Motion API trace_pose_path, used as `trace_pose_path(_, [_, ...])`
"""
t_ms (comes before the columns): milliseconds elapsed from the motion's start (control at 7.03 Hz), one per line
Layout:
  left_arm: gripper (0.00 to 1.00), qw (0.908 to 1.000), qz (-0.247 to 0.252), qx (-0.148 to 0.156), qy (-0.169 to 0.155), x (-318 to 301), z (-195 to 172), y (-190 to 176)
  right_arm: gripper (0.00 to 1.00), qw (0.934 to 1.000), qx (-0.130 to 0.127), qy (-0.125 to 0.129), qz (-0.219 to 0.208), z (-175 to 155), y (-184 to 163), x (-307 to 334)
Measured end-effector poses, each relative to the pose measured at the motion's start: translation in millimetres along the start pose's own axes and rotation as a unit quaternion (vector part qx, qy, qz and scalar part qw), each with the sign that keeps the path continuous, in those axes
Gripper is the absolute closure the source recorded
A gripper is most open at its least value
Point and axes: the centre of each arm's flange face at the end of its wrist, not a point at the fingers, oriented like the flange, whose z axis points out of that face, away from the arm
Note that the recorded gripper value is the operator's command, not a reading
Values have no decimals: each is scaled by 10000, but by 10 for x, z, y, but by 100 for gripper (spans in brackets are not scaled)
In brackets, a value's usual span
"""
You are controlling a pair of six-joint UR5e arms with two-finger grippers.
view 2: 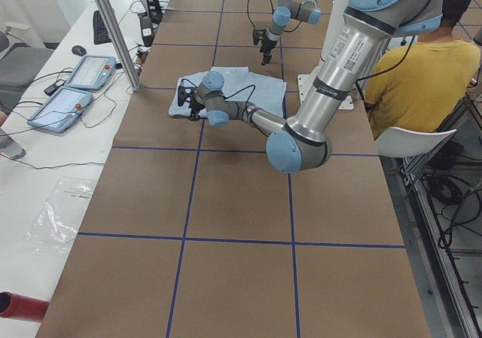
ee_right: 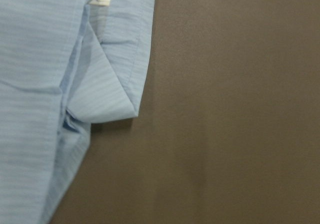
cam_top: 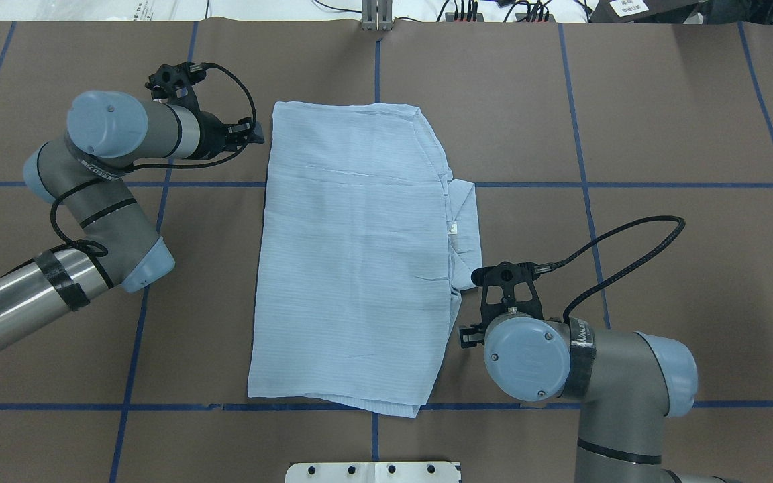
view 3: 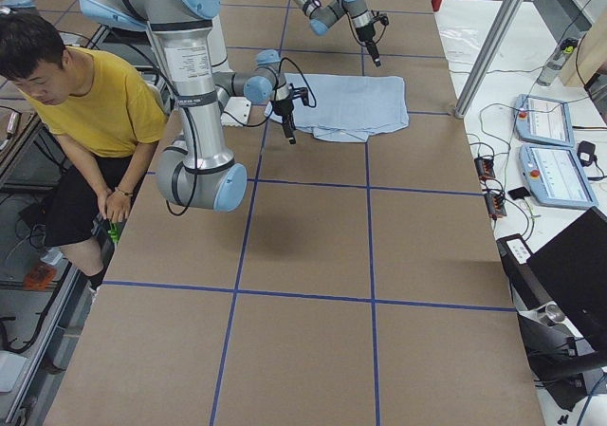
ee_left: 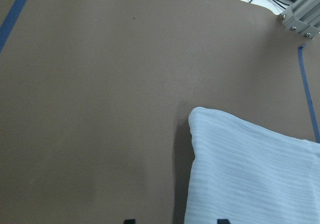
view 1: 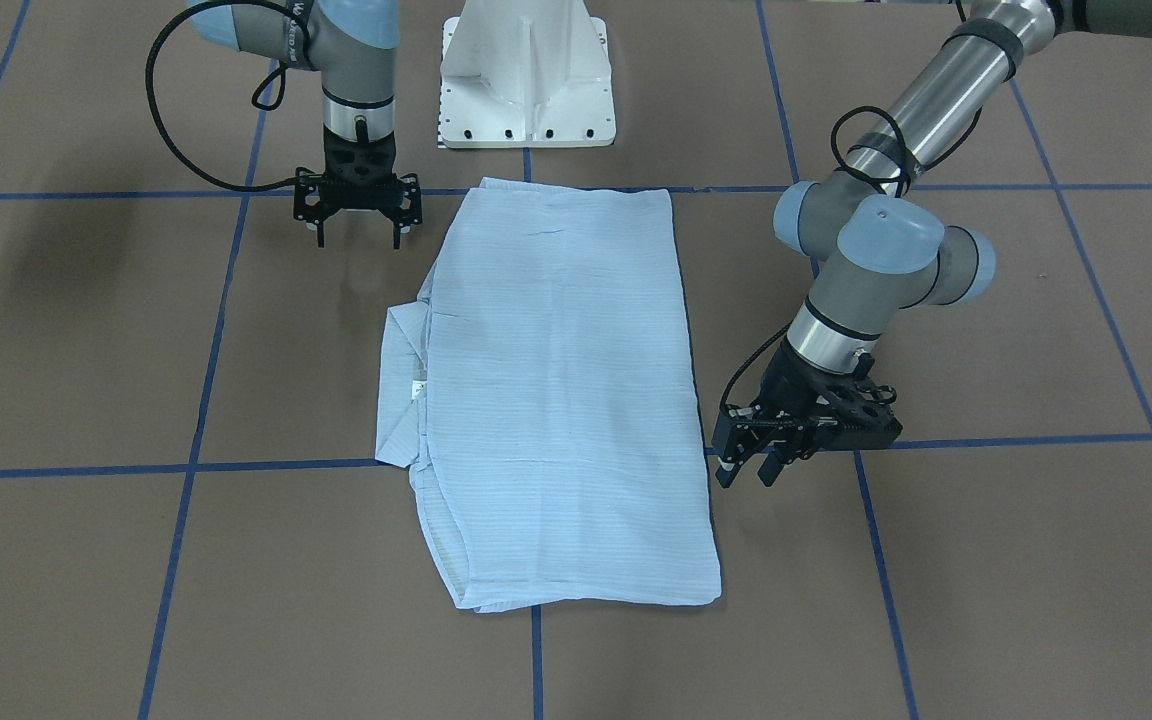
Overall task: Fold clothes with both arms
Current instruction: 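Move the right gripper along the shirt's near edge to its near corner, then lower the right gripper onto the near corner of the shirt and grasp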
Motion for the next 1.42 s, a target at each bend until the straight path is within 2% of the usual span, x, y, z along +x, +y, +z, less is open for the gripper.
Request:
trace_pose_path(142, [37,10000,4,-1,2,3,0,3,0,9916,19,-539,1171,-72,-1,-150])
trace_pose_path(284, [37,10000,5,2,4,5,-2,2,0,9735,-44,-925,2091,-119,56,-250])
trace_pose_path(569, [36,10000,0,10,3,4,-3,2,3,9307,-131,-1281,3424,-227,364,-475])
trace_pose_path(711, [36,10000,-4,18,3,4,-5,0,8,9052,-188,-1404,4006,-307,475,-590])
trace_pose_path(853, [36,10000,-13,29,15,14,-16,-6,8,8791,-282,-1449,4533,-351,540,-652])
trace_pose_path(995, [36,10000,-20,38,34,28,-33,-10,8,8595,-375,-1455,4886,-375,595,-682])
trace_pose_path(1280, [36,10000,-27,88,20,3,-48,-19,11,8402,-564,-1423,5203,-425,776,-742])
trace_pose_path(1422, [36,9999,-30,145,-5,-21,-49,-32,13,8342,-660,-1390,5295,-445,895,-781])
